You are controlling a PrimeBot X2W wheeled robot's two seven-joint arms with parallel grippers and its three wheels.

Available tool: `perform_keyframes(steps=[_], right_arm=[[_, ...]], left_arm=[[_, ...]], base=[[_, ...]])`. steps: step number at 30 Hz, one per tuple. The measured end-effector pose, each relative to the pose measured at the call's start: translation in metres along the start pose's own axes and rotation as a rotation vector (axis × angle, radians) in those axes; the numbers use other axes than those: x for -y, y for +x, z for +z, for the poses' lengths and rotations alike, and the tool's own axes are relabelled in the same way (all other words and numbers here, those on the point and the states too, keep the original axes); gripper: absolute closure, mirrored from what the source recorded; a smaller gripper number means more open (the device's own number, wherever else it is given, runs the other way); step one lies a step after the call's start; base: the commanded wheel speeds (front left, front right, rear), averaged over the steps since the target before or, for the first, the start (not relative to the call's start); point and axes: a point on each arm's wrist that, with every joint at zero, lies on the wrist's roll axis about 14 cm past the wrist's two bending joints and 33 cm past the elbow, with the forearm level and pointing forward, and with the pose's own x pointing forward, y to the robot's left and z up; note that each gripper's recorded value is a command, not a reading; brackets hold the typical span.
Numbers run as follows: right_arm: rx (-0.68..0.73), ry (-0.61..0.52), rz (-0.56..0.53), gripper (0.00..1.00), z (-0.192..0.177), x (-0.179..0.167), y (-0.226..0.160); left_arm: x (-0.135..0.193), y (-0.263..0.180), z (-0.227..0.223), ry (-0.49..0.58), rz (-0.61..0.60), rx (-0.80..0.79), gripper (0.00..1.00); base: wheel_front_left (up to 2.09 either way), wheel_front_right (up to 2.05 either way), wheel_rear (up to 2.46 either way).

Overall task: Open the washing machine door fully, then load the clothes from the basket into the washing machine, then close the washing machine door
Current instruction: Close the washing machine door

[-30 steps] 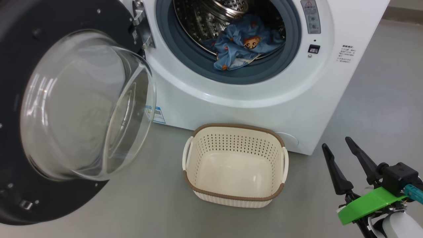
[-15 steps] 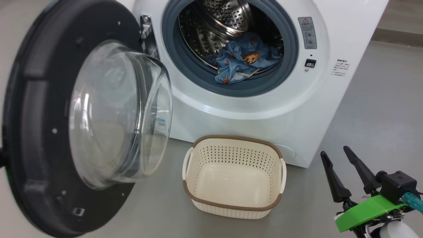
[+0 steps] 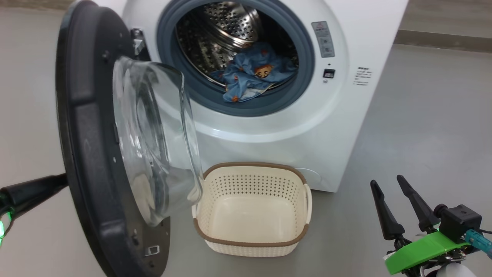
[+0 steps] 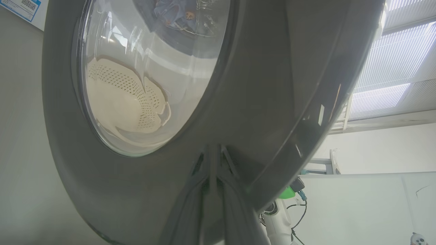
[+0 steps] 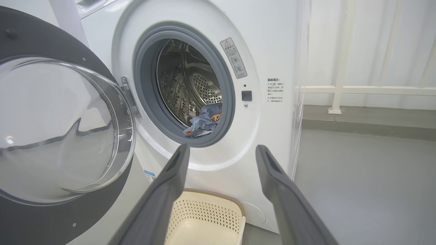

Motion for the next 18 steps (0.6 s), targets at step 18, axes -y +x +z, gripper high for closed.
perform_keyframes(steps=[18], right_arm=[[0.055,-0.001,-0.218,0.00,0.017,0.056,-0.052]], left_arm=[[0.045,0.086,-0.010,0.069,-0.145,-0.134,1.00]], base=[[0.00,0.00,0.00]])
